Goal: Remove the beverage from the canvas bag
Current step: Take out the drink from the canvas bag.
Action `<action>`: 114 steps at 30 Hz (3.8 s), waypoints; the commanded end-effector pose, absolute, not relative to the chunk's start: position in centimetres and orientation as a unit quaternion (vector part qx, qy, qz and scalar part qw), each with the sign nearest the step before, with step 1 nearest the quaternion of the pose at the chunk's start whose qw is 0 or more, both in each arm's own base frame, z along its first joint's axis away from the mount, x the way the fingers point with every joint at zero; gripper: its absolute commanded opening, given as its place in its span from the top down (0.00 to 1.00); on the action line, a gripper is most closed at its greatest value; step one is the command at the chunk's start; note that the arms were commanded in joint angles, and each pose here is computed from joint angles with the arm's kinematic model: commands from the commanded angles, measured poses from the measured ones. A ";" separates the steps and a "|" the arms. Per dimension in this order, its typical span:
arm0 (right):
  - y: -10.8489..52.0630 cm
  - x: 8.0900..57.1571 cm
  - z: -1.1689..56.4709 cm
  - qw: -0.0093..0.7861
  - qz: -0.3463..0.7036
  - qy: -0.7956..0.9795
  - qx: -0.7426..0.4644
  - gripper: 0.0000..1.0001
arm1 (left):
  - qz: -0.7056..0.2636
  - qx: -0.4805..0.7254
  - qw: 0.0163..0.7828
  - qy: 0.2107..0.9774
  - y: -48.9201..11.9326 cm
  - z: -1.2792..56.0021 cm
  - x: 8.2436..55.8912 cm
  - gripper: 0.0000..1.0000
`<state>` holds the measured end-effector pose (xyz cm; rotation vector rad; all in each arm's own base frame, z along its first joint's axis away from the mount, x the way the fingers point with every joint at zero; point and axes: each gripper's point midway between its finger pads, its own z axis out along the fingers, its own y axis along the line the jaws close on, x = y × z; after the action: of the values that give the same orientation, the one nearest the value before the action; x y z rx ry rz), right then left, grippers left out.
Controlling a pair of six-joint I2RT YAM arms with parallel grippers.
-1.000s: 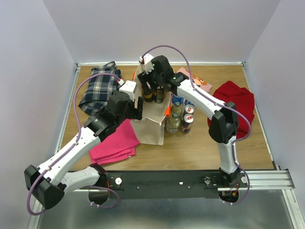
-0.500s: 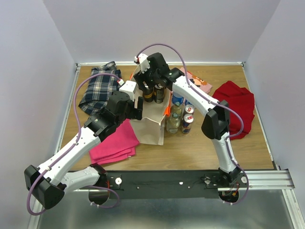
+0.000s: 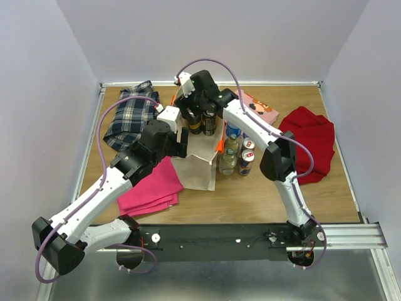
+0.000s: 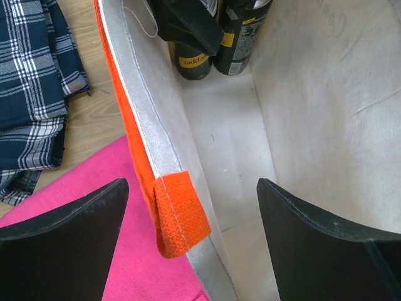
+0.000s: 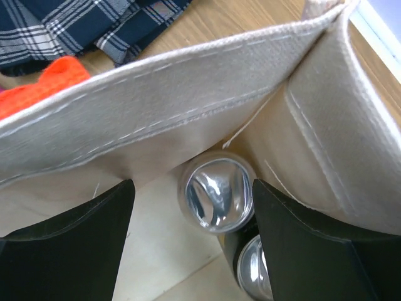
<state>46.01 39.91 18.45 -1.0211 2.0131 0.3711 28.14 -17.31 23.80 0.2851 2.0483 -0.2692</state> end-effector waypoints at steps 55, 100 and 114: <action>38.0 47.5 12.7 0.374 0.088 0.843 -0.377 0.30 | -0.105 0.118 0.511 0.845 -17.2 24.2 28.6 0.08; 38.9 46.7 25.0 0.478 0.157 0.790 -0.350 0.99 | -0.093 0.091 0.523 0.842 -16.0 24.9 28.5 0.01; 37.4 44.2 29.8 0.493 0.179 0.785 -0.330 0.99 | -0.019 -0.012 0.548 0.836 -11.7 26.1 28.8 0.01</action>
<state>45.20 37.81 22.97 -0.8723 2.0280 0.3564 28.60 -15.19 24.61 0.1678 2.0215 -0.1789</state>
